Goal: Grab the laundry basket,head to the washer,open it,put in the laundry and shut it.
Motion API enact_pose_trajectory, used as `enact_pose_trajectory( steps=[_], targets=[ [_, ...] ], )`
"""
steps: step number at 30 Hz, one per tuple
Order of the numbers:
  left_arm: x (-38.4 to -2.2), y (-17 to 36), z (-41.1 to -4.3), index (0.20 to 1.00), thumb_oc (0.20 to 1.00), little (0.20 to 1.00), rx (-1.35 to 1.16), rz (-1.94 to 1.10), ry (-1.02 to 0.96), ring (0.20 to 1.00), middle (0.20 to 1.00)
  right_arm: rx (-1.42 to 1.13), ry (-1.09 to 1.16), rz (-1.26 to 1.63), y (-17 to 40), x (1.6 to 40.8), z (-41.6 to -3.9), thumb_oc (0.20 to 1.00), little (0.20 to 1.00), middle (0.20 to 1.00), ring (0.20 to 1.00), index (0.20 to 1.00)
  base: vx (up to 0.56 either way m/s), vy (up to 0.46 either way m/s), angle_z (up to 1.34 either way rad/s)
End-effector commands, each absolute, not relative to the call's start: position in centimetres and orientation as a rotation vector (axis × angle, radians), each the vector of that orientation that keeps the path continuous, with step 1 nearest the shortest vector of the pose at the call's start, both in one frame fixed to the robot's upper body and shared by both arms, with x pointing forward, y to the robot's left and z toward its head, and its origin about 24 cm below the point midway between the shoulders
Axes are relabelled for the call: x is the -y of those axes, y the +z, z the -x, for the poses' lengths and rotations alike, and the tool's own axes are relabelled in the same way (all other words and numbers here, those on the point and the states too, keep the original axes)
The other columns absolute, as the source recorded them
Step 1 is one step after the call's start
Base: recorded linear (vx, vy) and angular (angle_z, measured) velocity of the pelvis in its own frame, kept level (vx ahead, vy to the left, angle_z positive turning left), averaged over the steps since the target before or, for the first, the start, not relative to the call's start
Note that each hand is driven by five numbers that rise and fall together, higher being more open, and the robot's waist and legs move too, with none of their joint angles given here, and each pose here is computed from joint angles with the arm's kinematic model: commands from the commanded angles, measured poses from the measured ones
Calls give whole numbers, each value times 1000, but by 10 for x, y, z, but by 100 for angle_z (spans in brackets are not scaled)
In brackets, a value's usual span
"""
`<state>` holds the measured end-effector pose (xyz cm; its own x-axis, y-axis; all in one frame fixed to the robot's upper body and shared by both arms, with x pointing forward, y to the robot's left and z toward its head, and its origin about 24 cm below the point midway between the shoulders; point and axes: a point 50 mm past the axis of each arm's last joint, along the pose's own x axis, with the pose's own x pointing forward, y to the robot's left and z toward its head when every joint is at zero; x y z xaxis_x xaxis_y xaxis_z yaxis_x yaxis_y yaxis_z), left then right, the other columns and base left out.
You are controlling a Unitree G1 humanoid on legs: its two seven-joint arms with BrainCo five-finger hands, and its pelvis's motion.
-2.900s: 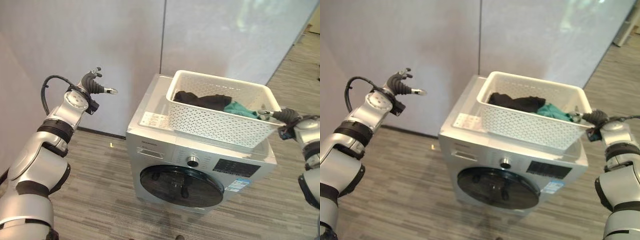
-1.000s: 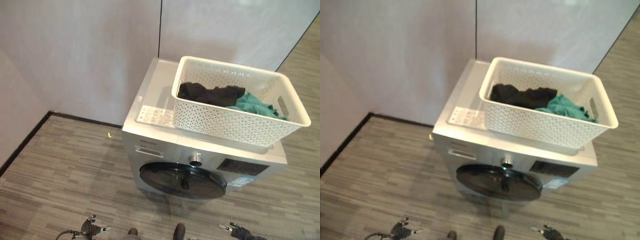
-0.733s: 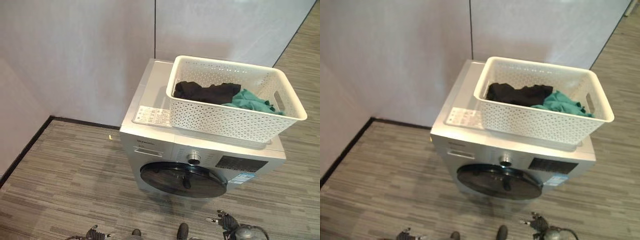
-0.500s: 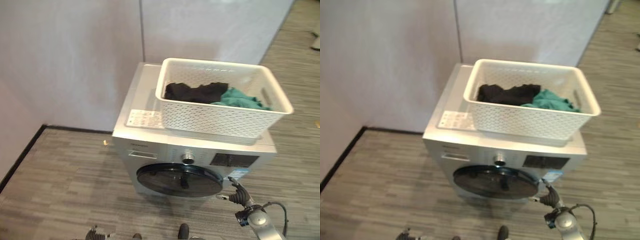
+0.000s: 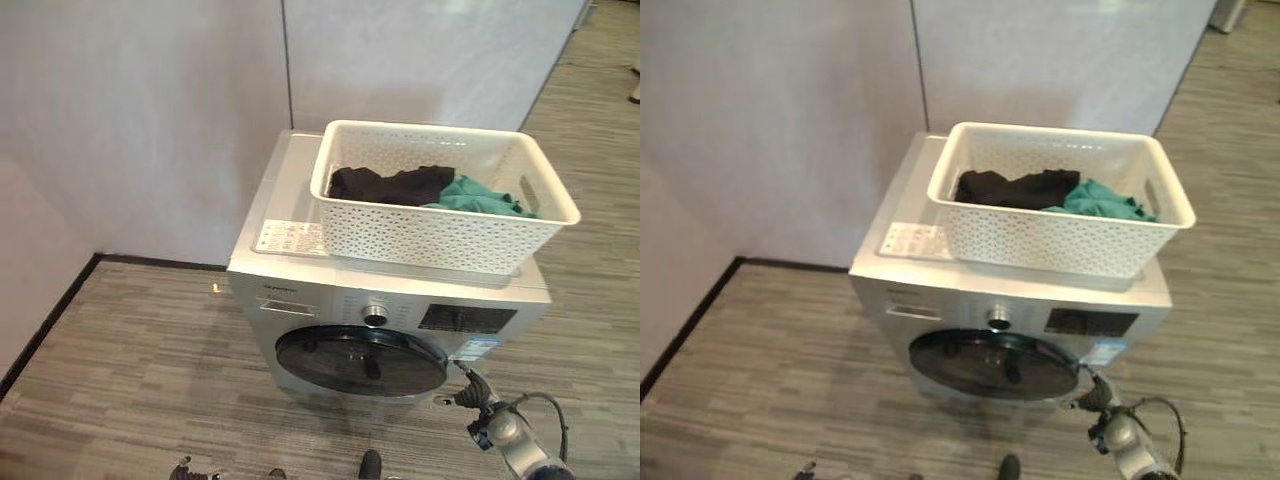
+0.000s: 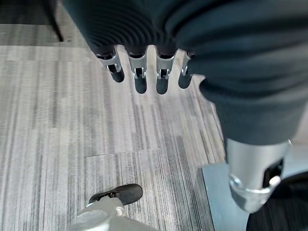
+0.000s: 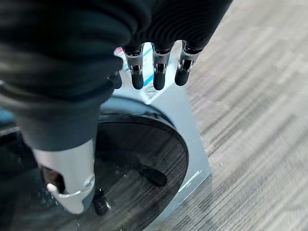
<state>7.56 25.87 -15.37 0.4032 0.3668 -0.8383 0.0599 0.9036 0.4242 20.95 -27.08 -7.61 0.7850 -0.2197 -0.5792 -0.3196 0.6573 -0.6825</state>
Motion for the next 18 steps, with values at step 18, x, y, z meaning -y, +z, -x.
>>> enact_pose_trajectory(
  steps=[18],
  targets=[
    [-236,-133,-153,1000,1000,1000,-881,-351,187,1000,1000,-497,221,943,-56,196,-285,1000,1000,1000,1000,1000,-46,-36,10]
  ],
)
